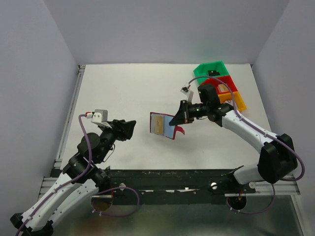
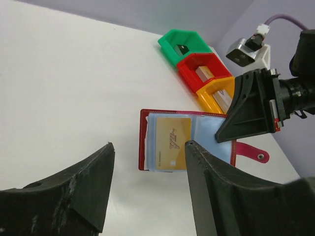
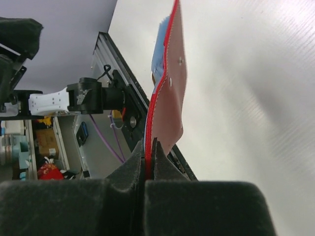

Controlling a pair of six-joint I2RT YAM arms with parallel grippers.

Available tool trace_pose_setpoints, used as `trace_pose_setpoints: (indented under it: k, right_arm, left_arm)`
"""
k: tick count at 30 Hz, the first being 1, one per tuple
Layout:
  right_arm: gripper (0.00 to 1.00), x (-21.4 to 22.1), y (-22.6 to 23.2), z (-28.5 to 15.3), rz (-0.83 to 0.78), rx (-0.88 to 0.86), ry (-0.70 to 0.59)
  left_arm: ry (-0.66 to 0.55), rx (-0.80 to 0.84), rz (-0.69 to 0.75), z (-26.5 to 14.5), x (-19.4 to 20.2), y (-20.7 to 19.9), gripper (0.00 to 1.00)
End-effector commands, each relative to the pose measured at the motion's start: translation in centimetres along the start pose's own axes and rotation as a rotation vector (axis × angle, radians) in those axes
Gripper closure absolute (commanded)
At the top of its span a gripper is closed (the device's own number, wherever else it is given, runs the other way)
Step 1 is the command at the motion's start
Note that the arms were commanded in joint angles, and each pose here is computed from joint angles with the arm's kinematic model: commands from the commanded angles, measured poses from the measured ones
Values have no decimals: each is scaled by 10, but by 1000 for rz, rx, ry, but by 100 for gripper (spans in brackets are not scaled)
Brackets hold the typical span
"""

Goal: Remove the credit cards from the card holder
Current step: Place the card holder at the center of the board.

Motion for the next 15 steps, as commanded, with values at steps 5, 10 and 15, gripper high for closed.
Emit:
trace_pose_setpoints:
  k: [5,10,15]
  right_arm:
    - [100,-18,-19,26,34,19,54]
    - [100,-18,-38,47,80,30,129]
    - [100,-14,-59,60,123,62,175]
  left_arm:
    - [-10,-88,-42,-6,13,12,31]
    - [12,-29,-78,-3,22,7,31]
    - [26,-6,-91,-1,29,5,31]
Point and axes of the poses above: each gripper's point midway between its finger pads, its own z axis out along the fingers, its own y axis along the line the jaws close on, x = y × z, the point moved 9 cm from there along -z, back along the fingers, and after that the axes turned 12 degrees about z, right-handed, at the moved point
